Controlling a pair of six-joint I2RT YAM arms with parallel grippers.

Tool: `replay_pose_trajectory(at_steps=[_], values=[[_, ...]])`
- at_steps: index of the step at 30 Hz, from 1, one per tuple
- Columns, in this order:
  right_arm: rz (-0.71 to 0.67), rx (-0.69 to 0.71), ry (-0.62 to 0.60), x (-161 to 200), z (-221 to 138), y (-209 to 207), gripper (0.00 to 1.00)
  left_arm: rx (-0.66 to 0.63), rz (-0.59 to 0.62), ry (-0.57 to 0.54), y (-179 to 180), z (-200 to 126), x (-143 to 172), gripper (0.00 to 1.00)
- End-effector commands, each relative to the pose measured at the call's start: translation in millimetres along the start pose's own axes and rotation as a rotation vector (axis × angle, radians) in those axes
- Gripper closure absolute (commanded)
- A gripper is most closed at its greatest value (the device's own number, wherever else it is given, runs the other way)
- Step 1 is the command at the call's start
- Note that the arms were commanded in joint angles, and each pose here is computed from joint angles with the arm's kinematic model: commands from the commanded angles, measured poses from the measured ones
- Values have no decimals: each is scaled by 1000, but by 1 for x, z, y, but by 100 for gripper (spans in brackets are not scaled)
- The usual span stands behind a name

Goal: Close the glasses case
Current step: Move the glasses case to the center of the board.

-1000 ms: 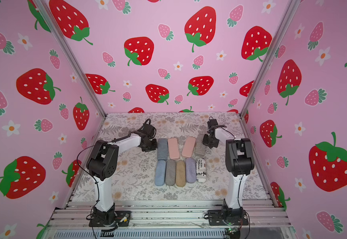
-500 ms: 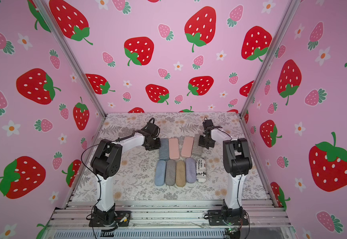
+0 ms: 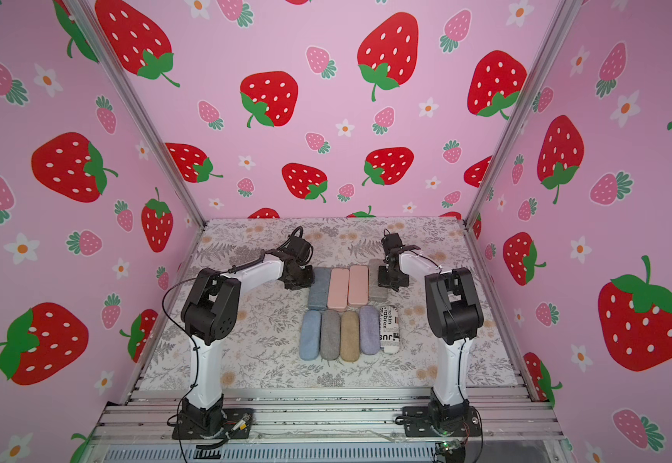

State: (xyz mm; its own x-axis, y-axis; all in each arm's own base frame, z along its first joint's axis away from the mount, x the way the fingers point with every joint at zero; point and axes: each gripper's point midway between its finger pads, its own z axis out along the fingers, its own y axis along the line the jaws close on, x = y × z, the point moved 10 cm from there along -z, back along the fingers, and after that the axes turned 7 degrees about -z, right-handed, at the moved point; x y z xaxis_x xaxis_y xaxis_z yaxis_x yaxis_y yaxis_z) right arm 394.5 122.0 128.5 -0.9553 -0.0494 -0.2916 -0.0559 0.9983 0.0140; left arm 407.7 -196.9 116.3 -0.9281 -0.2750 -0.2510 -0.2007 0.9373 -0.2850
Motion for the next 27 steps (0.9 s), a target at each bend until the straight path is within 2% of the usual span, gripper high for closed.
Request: replay_pose_trajectory(at_steps=[1, 20, 27], values=[[-37, -38, 34, 9, 3, 13, 97, 1, 10, 54, -8, 10, 9, 78], [-146, -47, 26, 11, -3, 39, 97, -3, -12, 54, -2, 9, 20, 77], [-96, 89, -7, 12, -14, 26, 96, -17, -19, 25, 5, 0, 20, 77]])
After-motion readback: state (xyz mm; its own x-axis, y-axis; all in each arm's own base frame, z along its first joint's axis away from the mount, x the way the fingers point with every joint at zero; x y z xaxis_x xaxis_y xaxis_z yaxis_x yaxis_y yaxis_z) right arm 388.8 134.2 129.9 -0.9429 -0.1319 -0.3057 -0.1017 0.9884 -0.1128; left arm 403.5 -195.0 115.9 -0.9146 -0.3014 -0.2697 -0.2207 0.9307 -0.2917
